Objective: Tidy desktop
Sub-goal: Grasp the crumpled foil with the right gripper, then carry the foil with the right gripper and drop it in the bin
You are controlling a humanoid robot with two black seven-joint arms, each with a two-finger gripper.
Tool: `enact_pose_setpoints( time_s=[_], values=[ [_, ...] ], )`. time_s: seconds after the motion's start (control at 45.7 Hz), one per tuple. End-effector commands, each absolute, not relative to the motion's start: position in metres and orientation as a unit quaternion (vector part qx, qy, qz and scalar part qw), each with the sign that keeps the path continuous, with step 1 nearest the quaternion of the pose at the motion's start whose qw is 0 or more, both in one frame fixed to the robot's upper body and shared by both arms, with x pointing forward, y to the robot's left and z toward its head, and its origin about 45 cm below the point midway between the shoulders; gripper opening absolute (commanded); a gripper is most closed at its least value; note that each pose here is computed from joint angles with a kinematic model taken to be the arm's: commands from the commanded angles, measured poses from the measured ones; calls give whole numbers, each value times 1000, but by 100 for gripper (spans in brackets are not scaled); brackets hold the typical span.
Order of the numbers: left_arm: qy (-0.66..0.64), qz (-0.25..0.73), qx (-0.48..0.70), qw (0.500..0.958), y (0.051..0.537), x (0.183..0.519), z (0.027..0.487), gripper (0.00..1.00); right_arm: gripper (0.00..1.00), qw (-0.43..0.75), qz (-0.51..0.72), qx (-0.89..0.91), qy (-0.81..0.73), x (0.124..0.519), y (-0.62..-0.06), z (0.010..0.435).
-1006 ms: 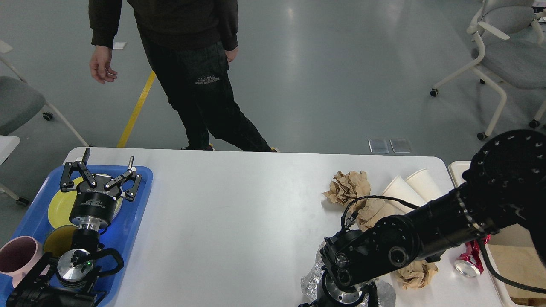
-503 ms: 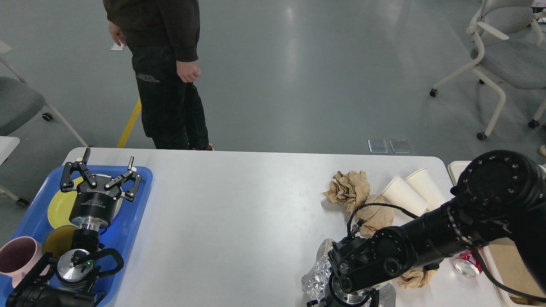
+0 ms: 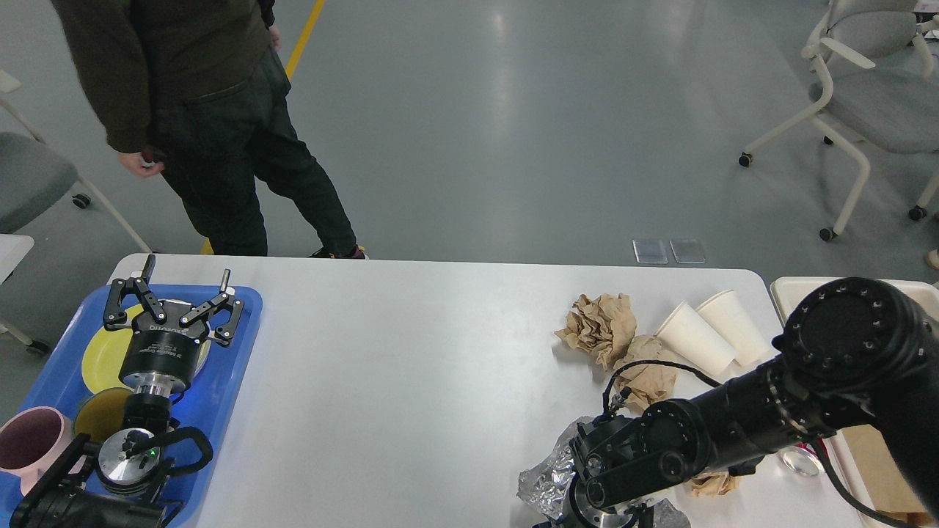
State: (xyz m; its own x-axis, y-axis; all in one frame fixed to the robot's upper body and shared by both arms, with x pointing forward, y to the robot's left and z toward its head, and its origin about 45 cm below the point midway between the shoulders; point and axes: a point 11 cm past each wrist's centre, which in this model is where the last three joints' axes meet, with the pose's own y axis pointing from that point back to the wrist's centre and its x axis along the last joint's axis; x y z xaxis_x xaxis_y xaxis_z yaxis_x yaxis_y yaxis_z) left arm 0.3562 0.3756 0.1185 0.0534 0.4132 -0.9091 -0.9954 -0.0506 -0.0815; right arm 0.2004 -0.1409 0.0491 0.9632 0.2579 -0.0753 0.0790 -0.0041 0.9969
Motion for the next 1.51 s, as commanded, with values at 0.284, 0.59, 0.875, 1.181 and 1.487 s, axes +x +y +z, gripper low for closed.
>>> enact_pose_setpoints(
  time_s=[0.284, 0.59, 0.875, 1.181, 1.487],
  values=[
    [349, 593, -417, 594, 376, 356, 118, 96, 0, 693, 35, 714, 98, 195, -137, 48],
    [349, 593, -417, 594, 376, 356, 118, 96, 0, 695, -17, 716, 68, 213, -143, 74],
    [349, 593, -417, 594, 375, 356, 118, 96, 0, 698, -59, 710, 67, 251, -159, 154],
    [349, 593, -417, 594, 376, 357, 119, 96, 0, 721, -89, 687, 12, 281, -191, 240],
    [349, 594, -416, 594, 376, 356, 119, 96, 0, 696, -88, 706, -96, 300, -255, 366]
  ],
)
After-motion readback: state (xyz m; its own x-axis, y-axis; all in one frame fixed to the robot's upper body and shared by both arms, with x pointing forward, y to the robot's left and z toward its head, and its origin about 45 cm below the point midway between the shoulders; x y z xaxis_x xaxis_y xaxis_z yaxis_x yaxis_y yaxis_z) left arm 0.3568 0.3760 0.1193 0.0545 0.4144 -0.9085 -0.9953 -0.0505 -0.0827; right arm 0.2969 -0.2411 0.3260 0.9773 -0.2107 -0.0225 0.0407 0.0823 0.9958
